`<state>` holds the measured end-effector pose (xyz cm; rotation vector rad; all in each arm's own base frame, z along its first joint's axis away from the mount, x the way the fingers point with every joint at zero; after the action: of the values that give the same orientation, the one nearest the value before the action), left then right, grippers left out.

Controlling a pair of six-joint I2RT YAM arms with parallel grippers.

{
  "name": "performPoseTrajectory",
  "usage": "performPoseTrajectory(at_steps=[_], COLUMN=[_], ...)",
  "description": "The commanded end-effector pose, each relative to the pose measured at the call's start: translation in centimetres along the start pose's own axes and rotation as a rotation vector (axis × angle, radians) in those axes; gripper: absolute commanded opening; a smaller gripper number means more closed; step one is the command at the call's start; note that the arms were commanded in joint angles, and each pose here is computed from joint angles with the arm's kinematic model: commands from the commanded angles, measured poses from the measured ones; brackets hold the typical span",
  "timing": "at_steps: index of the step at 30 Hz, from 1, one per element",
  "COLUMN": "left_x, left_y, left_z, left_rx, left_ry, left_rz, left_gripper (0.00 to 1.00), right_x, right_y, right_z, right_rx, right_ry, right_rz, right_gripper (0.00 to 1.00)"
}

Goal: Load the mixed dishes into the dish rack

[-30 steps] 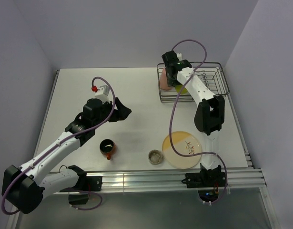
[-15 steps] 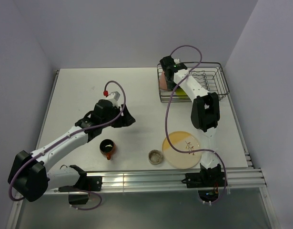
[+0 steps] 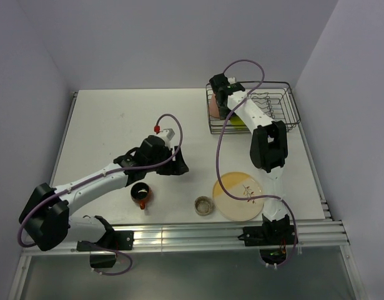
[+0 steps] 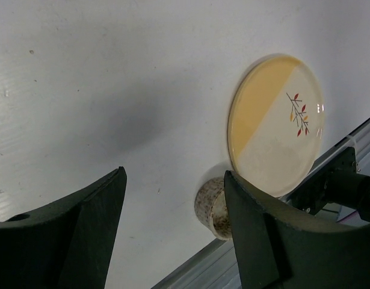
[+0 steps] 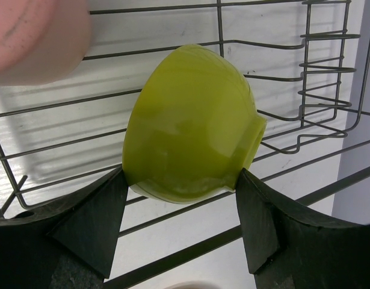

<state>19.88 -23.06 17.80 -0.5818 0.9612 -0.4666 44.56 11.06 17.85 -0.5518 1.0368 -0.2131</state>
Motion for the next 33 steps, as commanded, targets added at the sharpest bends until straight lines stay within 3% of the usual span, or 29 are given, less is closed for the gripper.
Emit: performPoseTrajectory(at_steps=[1,5,7,11,22,33], left_x=[0.2,0.7,0.9,1.4,2.6,3.2], left_y=[-1.5,-1.8,-1.8,-2.0,-2.1,-1.9], left_z=[0.5,-0.1,-0.2,-0.7,-2.3,-5.0], left_rx=[0.002,0.01,0.011,0.018,0.036,0.063], left_ry=[-0.023,-0.003,0.0,0.014,0.059,0.113], left_rz=[-0.027,-0.024,-0.018,-0.009,0.011,0.037], left_gripper=[0.72,0.72,0.73,0.73,0.74,0.69], right_x=[0.1,0.2,0.2,0.2,-1.8,-10.7], right_y=[-0.5,-0.5,-0.5,-0.5,-0.8,-2.3], right_z=[0.6,0.5,0.5,0.5,1.2,-0.5], right_rx=[0.015,0.008,0.006,0.006,0.048,0.193], right_ry=[-0.017,-0.008,-0.008,-0.012,-0.077,-0.265], right_rz=[-0.029,-0.03,-0.032,-0.027,0.059,0.256], right_gripper=[0.57,0.68,0.78,0.85,0.89,0.89])
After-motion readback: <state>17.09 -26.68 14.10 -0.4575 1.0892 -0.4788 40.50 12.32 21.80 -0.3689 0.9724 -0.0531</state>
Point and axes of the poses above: each gripper's point midway between its finger pads, its own x axis out along the fingers, its own y axis along the line the jaws close on, z = x × y, the point moved 8 cm from there along -x, back along the fingers, and after that the axes turned 13 degrees about -x, right-handed, at the moved point
